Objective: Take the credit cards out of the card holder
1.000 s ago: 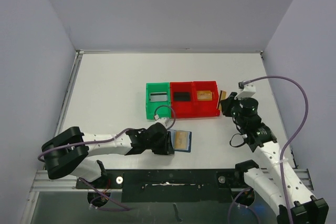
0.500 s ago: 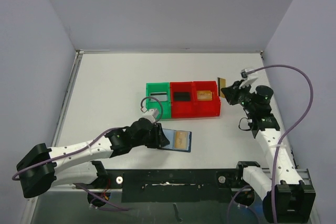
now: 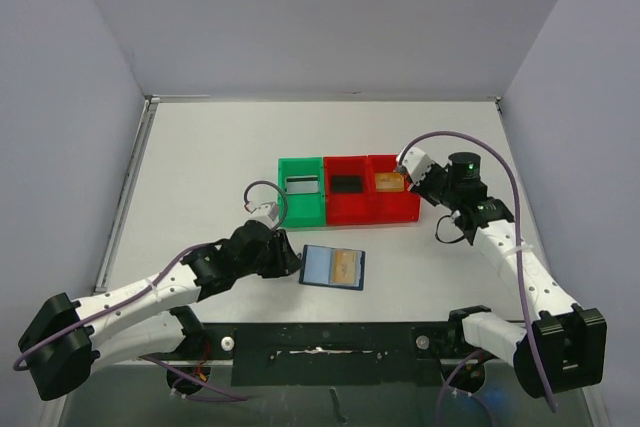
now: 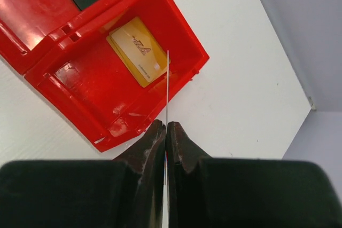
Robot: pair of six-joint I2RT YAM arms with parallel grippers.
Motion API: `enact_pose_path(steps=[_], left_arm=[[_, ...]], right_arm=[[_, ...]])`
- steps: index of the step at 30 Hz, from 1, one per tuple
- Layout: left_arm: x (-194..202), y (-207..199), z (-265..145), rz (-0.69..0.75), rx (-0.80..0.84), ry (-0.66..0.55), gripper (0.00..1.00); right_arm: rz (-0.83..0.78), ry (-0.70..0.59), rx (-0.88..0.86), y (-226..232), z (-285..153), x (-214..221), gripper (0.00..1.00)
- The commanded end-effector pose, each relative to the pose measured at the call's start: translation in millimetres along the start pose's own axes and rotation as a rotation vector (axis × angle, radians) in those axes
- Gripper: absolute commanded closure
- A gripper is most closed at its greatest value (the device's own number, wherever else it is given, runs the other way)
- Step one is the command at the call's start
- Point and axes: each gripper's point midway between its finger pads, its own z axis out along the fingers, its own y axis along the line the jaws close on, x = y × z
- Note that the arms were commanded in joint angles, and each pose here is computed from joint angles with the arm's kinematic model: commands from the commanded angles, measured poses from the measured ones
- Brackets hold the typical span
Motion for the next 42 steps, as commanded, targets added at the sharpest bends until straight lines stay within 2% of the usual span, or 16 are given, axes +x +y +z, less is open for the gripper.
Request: enact_pose_path(steps=[1, 10, 29, 42], left_arm=[[-5.3, -8.1, -3.2, -0.006, 0.036, -0.015, 0.67], [-8.1, -9.5, -7.4, -0.014, 0.033, -0.019, 0.67], [-10.9, -16.3, -10.2, -0.021, 0.05, -0.012, 0.67], [-12.9, -23.5, -14.6, -0.011, 0.071, -0.002, 0.67]], right_arm=[[-0.193, -0.074, -0.024, -0.1, 8.0, -23.6, 1.0], [-0.296, -0.047, -0.108, 20.2, 43.1, -24.4, 1.0], [-0.347, -0.014, -0.066, -2.0, 103.0, -20.5, 1.0], [-0.406, 0.034, -0.116, -2.2, 141.7, -2.1, 1.0]])
